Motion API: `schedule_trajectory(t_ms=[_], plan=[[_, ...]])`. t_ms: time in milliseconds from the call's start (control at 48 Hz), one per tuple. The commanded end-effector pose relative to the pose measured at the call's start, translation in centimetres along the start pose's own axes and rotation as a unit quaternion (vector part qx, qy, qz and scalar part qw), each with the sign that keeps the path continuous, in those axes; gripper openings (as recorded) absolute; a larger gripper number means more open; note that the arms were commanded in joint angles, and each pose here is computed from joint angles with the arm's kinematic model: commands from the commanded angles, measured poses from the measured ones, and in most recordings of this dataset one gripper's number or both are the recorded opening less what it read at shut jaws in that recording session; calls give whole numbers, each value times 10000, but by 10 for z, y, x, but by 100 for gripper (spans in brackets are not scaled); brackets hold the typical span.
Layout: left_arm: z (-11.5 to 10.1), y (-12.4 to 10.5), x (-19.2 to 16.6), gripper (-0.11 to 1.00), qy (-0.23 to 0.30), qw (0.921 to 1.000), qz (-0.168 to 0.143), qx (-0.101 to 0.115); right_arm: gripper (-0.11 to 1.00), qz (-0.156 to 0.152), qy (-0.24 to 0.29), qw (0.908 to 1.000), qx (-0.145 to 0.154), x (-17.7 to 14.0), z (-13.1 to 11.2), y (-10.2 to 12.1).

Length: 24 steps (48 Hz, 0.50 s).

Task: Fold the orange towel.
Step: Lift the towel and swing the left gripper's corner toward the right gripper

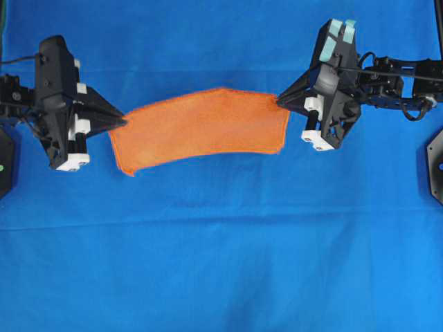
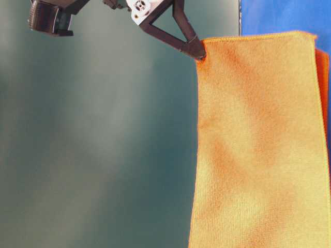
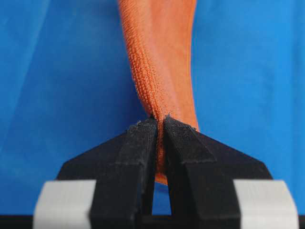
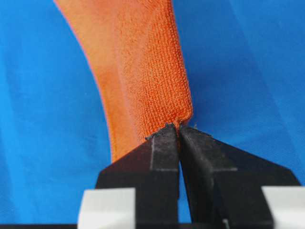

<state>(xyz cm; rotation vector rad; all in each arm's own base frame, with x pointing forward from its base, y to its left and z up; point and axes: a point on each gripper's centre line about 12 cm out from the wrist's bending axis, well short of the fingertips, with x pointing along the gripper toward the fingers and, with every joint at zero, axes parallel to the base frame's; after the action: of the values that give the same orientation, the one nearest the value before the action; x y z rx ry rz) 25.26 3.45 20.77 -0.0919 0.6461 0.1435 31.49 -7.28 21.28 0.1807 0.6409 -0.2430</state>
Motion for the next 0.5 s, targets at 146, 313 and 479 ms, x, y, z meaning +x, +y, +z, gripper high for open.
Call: schedule_trajectory(t_ms=[146, 313, 479], plan=[[20, -31, 3, 1, -635, 9967, -490, 148, 3, -287, -221, 9993, 121, -5, 13, -23], [33, -54, 13, 1, -948, 9915, -798, 408, 3, -615, -360, 9972, 221, -6, 20, -48], [57, -67, 34, 1, -1273, 9865, -905, 496, 3, -965, -509, 9936, 282, -5, 31, -76]])
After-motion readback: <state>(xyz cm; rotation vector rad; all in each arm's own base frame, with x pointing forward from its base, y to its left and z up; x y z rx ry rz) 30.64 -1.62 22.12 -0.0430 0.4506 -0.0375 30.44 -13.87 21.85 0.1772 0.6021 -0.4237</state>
